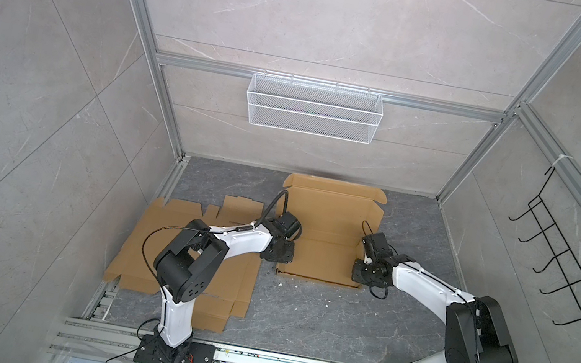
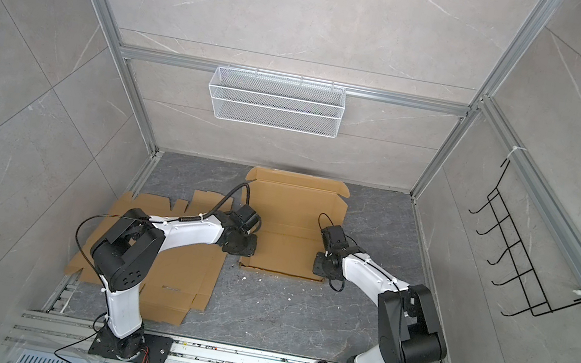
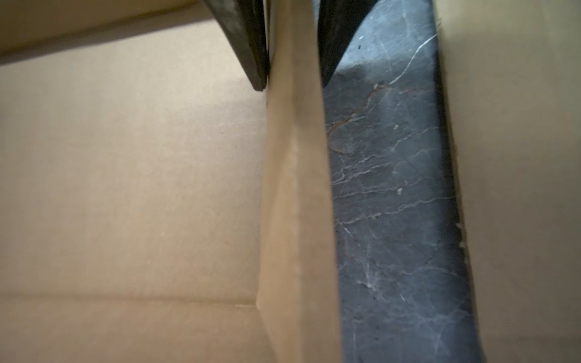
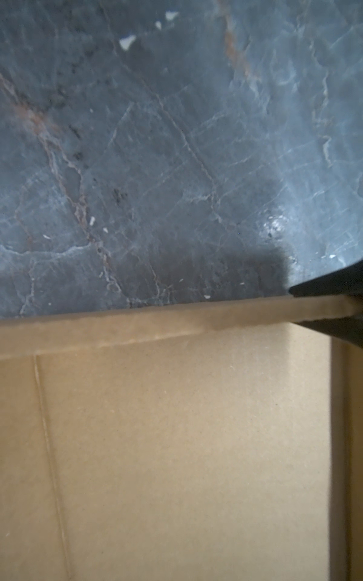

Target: Fold the paper box

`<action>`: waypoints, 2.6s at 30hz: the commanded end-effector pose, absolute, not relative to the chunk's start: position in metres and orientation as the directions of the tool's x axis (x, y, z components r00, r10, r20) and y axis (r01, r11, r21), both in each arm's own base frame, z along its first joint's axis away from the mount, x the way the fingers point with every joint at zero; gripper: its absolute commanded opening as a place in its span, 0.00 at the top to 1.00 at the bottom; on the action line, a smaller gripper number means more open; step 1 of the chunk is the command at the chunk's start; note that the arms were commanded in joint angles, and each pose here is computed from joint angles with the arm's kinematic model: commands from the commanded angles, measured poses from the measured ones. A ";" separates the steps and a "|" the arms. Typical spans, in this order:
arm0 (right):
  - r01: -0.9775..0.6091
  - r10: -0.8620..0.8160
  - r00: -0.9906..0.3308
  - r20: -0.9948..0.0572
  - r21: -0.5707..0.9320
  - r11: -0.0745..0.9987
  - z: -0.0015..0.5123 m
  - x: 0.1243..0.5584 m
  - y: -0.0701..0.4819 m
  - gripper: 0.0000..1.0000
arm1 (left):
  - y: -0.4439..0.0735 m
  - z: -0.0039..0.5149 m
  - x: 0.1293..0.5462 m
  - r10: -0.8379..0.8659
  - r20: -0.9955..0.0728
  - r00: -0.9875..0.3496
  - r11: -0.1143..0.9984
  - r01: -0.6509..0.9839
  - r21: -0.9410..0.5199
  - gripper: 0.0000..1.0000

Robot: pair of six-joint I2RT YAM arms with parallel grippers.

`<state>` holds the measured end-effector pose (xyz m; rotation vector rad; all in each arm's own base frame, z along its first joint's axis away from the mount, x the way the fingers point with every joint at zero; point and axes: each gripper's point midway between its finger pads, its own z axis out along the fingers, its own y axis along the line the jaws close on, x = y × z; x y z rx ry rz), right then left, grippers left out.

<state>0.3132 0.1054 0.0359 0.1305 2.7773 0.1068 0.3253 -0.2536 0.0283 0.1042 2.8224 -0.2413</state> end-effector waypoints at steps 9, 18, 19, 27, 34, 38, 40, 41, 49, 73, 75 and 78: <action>0.101 0.136 -0.938 -0.319 0.124 0.987 0.025 0.307 0.112 1.00 | -0.231 0.006 0.325 0.124 -0.279 -0.952 0.990 0.098 0.106 1.00; 0.111 0.150 -0.940 -0.307 0.143 0.984 0.023 0.308 0.118 1.00 | -0.225 -0.009 0.328 0.134 -0.259 -0.957 0.978 0.085 0.191 1.00; 0.113 0.153 -0.940 -0.305 0.146 0.983 0.023 0.309 0.119 0.98 | -0.226 -0.010 0.327 0.128 -0.257 -0.958 0.980 0.081 0.184 1.00; 0.122 0.162 -0.940 -0.301 0.148 0.981 0.024 0.312 0.121 0.97 | -0.228 -0.011 0.329 0.124 -0.266 -0.956 0.981 0.078 0.177 1.00; 0.121 0.152 -0.945 -0.289 0.122 0.985 0.015 0.308 0.133 1.00 | -0.229 -0.028 0.326 0.117 -0.239 -0.964 0.978 0.071 0.195 1.00; 0.120 0.151 -0.948 -0.282 0.126 0.985 0.013 0.307 0.134 1.00 | -0.224 -0.030 0.323 0.124 -0.235 -0.964 0.974 0.073 0.215 1.00; 0.110 0.142 -0.947 -0.288 0.124 0.986 0.018 0.309 0.134 0.96 | -0.221 -0.030 0.322 0.123 -0.230 -0.965 0.975 0.074 0.211 1.00; 0.107 0.138 -0.946 -0.295 0.117 0.987 0.021 0.309 0.132 0.92 | -0.221 -0.028 0.322 0.121 -0.233 -0.965 0.977 0.075 0.200 1.00; 0.092 0.123 -0.945 -0.304 0.115 0.989 0.033 0.318 0.125 0.86 | -0.234 -0.005 0.328 0.117 -0.254 -0.960 0.992 0.102 0.071 0.82; 0.067 0.107 -0.942 -0.317 0.137 0.988 0.043 0.322 0.122 0.46 | -0.251 0.065 0.338 0.126 -0.341 -0.931 0.967 0.192 -0.167 0.47; 0.066 0.109 -0.941 -0.321 0.142 0.988 0.045 0.323 0.122 0.46 | -0.247 0.068 0.339 0.117 -0.345 -0.931 0.969 0.183 -0.164 0.50; 0.067 0.113 -0.937 -0.330 0.147 0.987 0.049 0.324 0.122 0.49 | -0.233 0.070 0.343 0.079 -0.351 -0.933 0.974 0.147 -0.171 0.59</action>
